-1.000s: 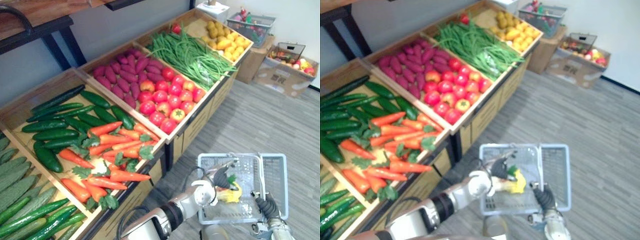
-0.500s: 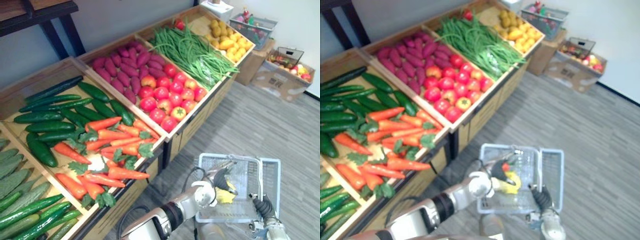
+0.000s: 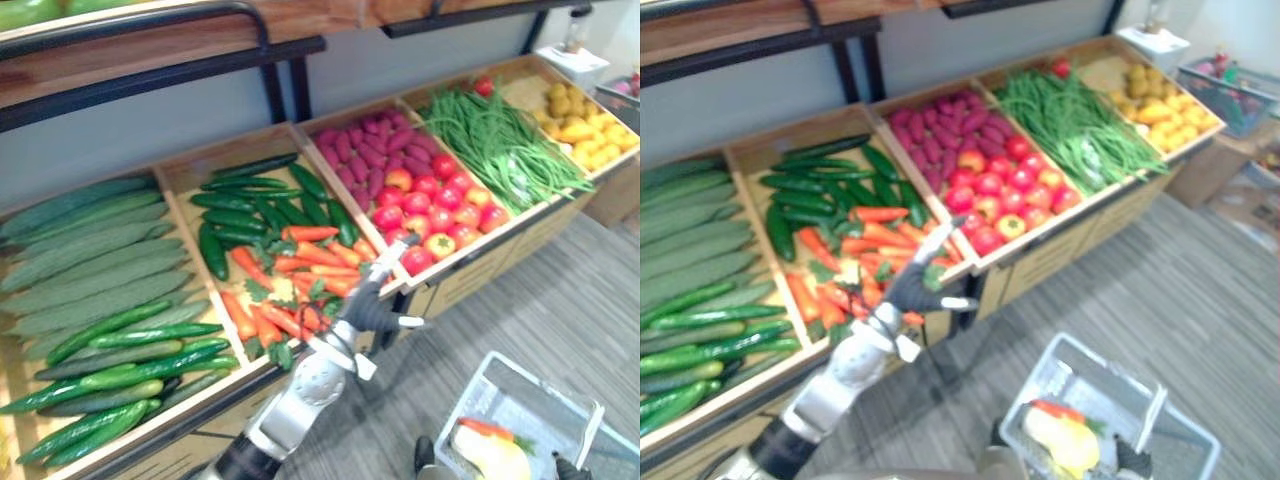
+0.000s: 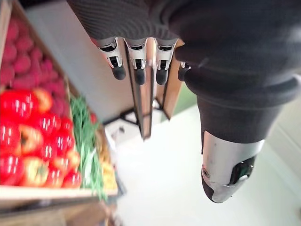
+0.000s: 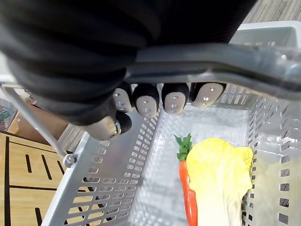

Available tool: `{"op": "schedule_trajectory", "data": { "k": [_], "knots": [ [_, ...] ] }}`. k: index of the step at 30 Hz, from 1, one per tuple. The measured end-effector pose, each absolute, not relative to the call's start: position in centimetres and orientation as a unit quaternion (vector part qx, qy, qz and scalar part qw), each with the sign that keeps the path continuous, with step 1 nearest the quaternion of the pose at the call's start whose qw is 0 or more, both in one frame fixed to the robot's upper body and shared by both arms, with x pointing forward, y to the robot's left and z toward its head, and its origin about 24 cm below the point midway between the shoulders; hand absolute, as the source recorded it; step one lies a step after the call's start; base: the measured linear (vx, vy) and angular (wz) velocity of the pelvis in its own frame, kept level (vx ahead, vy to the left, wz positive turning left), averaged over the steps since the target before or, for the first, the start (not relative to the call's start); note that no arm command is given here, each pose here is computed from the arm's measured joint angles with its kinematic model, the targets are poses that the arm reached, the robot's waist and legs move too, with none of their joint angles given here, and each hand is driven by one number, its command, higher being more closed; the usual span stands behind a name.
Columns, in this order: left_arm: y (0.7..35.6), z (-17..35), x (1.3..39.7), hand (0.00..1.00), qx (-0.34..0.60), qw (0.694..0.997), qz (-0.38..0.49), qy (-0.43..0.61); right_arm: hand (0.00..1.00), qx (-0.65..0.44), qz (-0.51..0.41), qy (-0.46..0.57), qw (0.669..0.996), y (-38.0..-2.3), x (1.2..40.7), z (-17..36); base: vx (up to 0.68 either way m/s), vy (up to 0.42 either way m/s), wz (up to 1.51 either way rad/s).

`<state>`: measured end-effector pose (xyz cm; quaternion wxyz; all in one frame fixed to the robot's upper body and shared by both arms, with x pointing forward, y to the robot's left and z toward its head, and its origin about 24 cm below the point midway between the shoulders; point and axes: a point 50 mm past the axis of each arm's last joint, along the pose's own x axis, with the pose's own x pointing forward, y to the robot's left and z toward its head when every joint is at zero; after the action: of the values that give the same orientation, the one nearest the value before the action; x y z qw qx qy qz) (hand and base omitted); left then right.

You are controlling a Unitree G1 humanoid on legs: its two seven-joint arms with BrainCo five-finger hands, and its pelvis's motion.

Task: Pick vegetable in the basket

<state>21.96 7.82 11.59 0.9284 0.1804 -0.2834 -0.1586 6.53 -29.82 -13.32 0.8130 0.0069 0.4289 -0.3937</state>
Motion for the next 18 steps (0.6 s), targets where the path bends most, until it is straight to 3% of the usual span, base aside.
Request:
{"op": "schedule_trajectory", "data": {
  "k": [4,10,18],
  "knots": [
    [11.0,11.5,20.5,0.00,0.195,0.936,-0.069,-0.286,1.00,0.015,-0.409,0.454,0.792,-29.6,5.1,-14.0,0.00,-0.017,0.44],
    [17.5,7.5,19.1,0.00,0.260,0.942,0.110,-0.180,1.00,0.014,-0.413,0.458,0.787,-29.6,5.5,-14.1,-0.01,-0.018,0.49],
    [24.7,-4.4,14.0,0.00,0.310,0.912,0.233,0.134,1.00,0.027,-0.406,0.462,0.788,-28.7,6.3,-14.5,-0.01,-0.019,0.36]
  ]
}}
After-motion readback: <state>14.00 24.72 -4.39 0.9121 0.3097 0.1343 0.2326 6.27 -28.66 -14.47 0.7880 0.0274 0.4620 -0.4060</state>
